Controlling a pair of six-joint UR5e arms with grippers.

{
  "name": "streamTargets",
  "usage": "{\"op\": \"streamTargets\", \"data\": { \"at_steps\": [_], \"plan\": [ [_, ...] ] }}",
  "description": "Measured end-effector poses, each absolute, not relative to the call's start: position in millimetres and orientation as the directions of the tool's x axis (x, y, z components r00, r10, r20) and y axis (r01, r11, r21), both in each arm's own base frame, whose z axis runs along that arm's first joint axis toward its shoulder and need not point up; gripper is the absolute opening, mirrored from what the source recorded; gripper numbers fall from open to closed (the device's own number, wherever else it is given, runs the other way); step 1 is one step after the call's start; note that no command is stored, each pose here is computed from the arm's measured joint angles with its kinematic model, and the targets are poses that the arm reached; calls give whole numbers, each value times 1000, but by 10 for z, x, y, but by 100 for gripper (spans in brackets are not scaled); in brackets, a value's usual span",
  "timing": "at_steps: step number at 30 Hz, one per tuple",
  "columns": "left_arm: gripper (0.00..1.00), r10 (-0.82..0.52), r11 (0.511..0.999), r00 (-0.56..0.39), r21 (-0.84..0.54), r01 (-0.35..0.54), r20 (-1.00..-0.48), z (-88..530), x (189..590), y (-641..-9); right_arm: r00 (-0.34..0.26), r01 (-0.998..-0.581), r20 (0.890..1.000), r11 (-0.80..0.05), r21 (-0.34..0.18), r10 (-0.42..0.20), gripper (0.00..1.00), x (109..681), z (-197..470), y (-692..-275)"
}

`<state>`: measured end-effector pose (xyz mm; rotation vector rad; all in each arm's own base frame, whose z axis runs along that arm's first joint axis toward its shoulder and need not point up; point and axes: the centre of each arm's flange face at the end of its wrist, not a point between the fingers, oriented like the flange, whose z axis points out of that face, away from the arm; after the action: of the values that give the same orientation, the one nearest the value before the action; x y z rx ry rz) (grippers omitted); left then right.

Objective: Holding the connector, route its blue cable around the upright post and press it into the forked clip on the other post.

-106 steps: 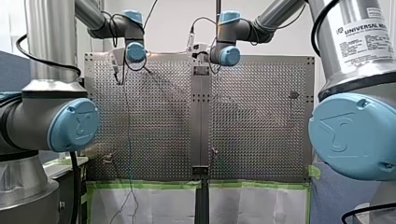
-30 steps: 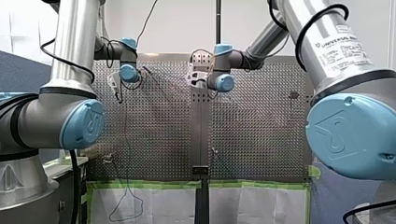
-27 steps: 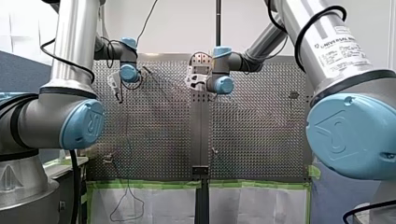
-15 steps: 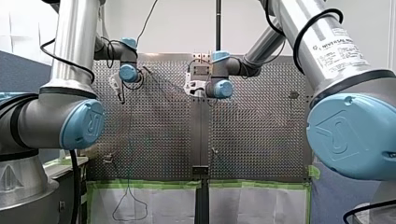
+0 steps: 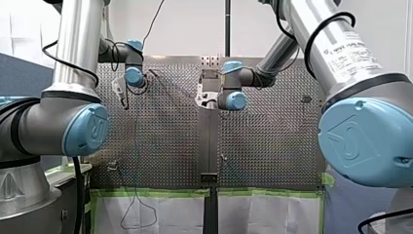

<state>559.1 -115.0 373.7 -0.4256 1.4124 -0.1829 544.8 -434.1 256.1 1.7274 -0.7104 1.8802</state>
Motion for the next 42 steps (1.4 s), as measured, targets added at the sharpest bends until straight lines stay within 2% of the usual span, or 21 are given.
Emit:
{"op": "streamTargets", "data": {
  "at_steps": [8, 25, 30, 42],
  "plan": [
    [99, -412, 904, 119, -422, -74, -903, 3522, 5697, -1231, -36, -706, 999, -707, -40, -20, 0, 5351, 2167, -4523],
    [99, -413, 903, 123, -423, -79, -903, 3416, 5752, -1254, 58, -761, 993, -648, -26, -108, 0, 5187, 1245, -4713],
    [99, -413, 903, 123, -423, -79, -903, 3416, 5752, -1256, 68, -771, 991, -636, -21, -116, 0, 5136, 1138, -4690],
    [99, -411, 903, 122, -422, -79, -903, 3411, 5754, -1256, 98, -828, 989, -560, 17, -114, 0, 4864, 863, -4613]
  ]
}}
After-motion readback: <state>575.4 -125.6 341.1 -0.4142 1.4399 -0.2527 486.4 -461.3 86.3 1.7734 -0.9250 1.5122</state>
